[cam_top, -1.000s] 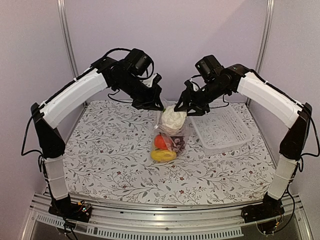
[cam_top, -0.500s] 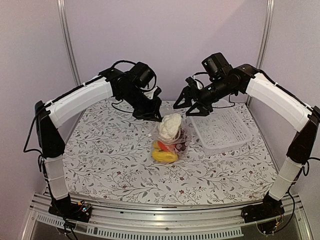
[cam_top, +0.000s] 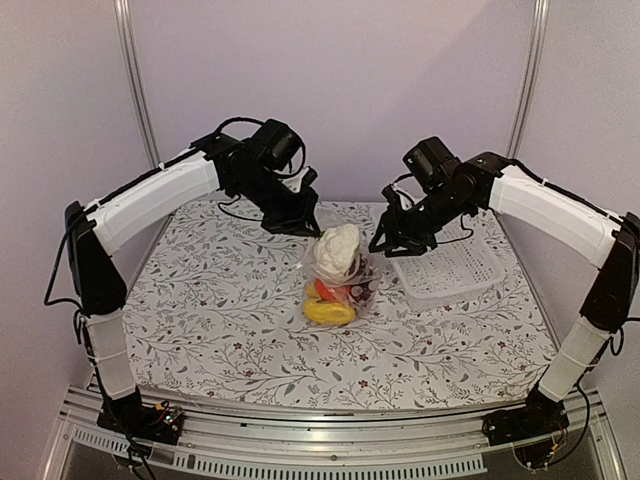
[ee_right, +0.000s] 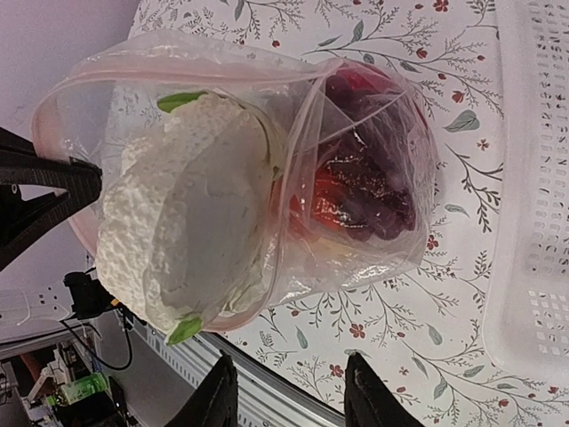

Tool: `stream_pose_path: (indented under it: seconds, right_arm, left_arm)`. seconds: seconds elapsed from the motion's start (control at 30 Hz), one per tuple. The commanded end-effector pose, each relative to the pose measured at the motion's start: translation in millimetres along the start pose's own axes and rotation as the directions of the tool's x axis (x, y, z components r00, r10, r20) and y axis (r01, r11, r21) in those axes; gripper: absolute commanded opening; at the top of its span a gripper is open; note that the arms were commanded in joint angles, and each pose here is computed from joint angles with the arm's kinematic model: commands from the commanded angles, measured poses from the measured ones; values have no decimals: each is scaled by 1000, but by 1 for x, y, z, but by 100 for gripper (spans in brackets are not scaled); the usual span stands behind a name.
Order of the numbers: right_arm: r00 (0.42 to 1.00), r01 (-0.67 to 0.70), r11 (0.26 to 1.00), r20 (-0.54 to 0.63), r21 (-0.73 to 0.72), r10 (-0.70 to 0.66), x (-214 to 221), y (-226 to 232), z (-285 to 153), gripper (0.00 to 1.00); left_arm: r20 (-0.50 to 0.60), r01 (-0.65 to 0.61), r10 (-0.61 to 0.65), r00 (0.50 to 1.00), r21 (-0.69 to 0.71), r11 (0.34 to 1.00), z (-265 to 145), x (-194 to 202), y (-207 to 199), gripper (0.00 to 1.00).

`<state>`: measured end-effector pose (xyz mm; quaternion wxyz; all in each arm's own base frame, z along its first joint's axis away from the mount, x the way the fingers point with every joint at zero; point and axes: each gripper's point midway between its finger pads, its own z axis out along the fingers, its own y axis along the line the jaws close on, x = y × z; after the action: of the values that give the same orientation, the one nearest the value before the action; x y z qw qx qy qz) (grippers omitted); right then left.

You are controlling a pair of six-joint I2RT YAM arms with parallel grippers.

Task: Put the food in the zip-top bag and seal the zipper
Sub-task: Adjust the zipper food storage bag at the center of the board.

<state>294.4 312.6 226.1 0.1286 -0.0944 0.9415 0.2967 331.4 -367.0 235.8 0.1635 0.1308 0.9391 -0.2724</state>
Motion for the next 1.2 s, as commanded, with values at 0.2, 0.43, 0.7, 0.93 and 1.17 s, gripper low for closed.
stream_pose_path:
  seconds: [0.2,0.43,0.7,0.93,1.17]
  right_arm:
    - [999,51,999,18,-17,-51,-26,5,30,33]
    - [998,50,998,-23,-31,-51,-23,2,50,28]
    - [998,36,997,-44,-75,-40,-23,10,53,23]
    - [997,28,998,-66,-62,-32,-20,5,64,20]
    - [998,21,996,-55,-83,-26,-25,10,63,9]
  left_arm:
    - [42,-11,9,999,32,999,-12,-12,-3,0]
    - [44,-8,7,999,32,999,-11,-14,-3,0]
    - [47,-7,6,999,37,999,-11,-17,-4,0]
    - [46,-7,5,999,52,999,-9,-18,-7,0]
    - [43,-7,5,999,54,999,-7,-18,-7,0]
